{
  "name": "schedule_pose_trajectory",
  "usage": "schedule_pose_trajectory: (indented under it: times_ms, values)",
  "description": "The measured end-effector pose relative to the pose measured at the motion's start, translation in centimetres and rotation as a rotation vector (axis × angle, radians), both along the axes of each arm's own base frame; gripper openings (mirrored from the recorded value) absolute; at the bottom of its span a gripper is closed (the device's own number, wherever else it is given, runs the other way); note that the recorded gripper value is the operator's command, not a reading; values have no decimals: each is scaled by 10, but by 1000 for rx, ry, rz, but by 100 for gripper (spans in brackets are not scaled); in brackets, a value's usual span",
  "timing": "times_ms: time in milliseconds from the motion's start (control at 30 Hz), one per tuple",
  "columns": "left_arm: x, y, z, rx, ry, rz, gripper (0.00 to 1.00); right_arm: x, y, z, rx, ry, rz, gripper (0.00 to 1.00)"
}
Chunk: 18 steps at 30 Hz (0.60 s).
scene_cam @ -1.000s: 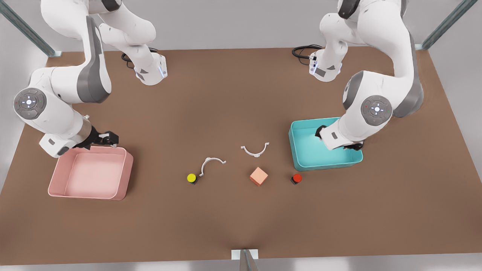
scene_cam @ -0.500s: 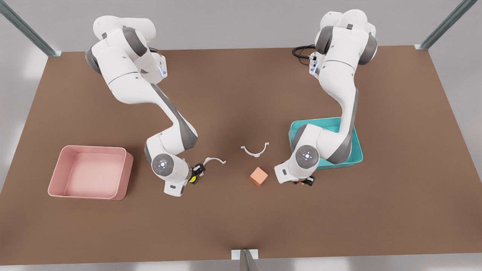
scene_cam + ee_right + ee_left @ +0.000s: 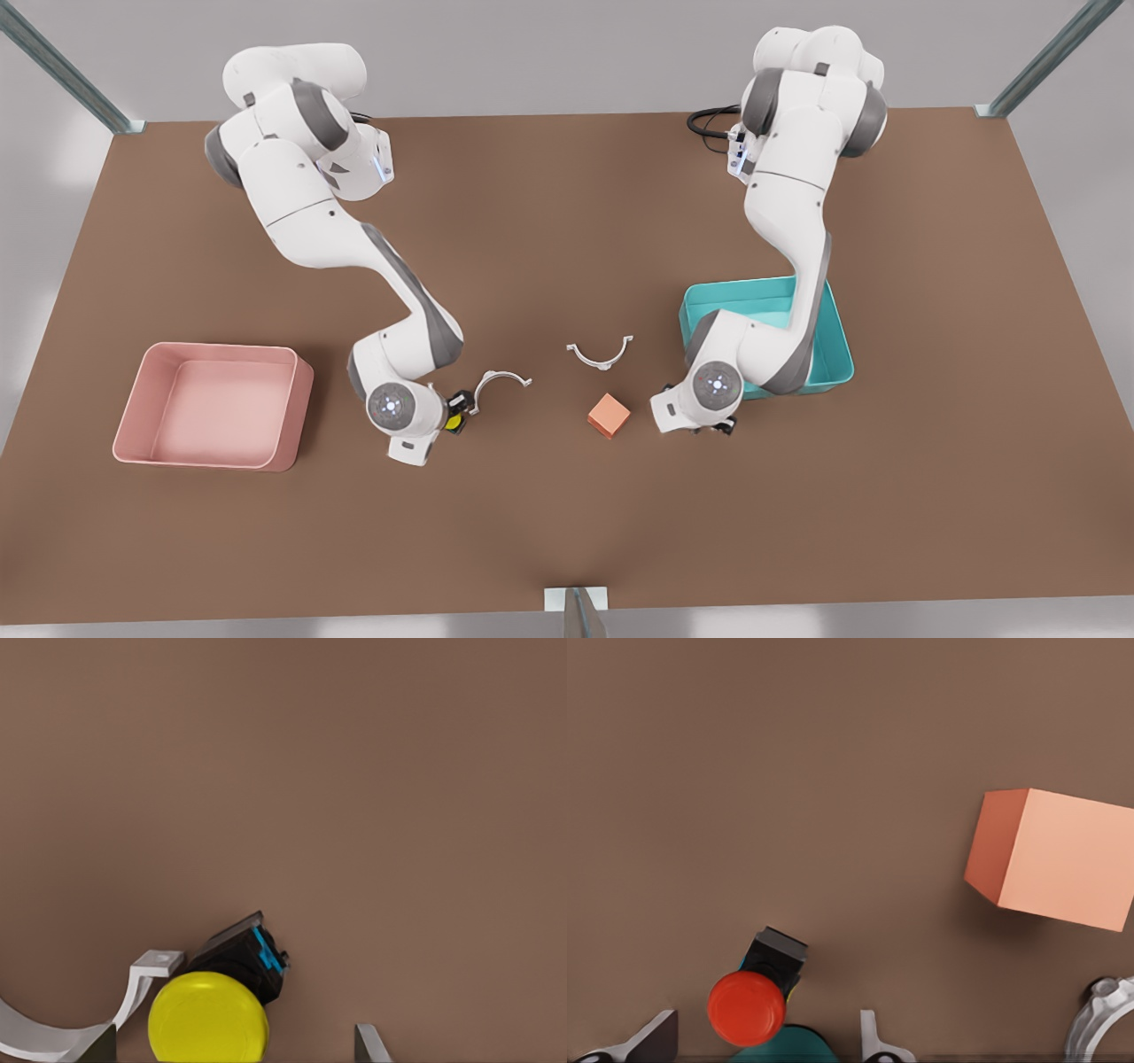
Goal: Place the red button in the blue storage box with the left arm, and place the yellow button in the pink storage box with the right arm
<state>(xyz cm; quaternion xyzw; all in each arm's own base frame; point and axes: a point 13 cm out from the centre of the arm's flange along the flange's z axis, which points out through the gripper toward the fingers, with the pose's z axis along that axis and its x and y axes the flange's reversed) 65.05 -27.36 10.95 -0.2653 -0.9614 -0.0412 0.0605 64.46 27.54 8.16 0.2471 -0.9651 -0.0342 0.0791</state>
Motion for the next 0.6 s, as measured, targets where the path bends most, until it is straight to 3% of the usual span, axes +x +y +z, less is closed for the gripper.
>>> schedule_pose_trajectory:
  times_ms: [300,333,400,467,567,600]
  values:
    - [0,12,-22,-17,-52,-11,100,-3,6,-23,6,0,33,100]
    - [1,12,-25,-18,-53,-12,97,-2,6,-24,9,-6,35,98]
    - [3,17,-31,-19,-54,-7,84,0,7,-24,14,-14,39,84]
    - [5,19,-35,-21,-57,-6,77,2,8,-25,17,-20,42,81]
    - [7,19,-37,-23,-61,-8,76,2,9,-27,20,-23,47,81]
    - [8,19,-37,-24,-63,-10,76,2,9,-27,21,-25,48,75]
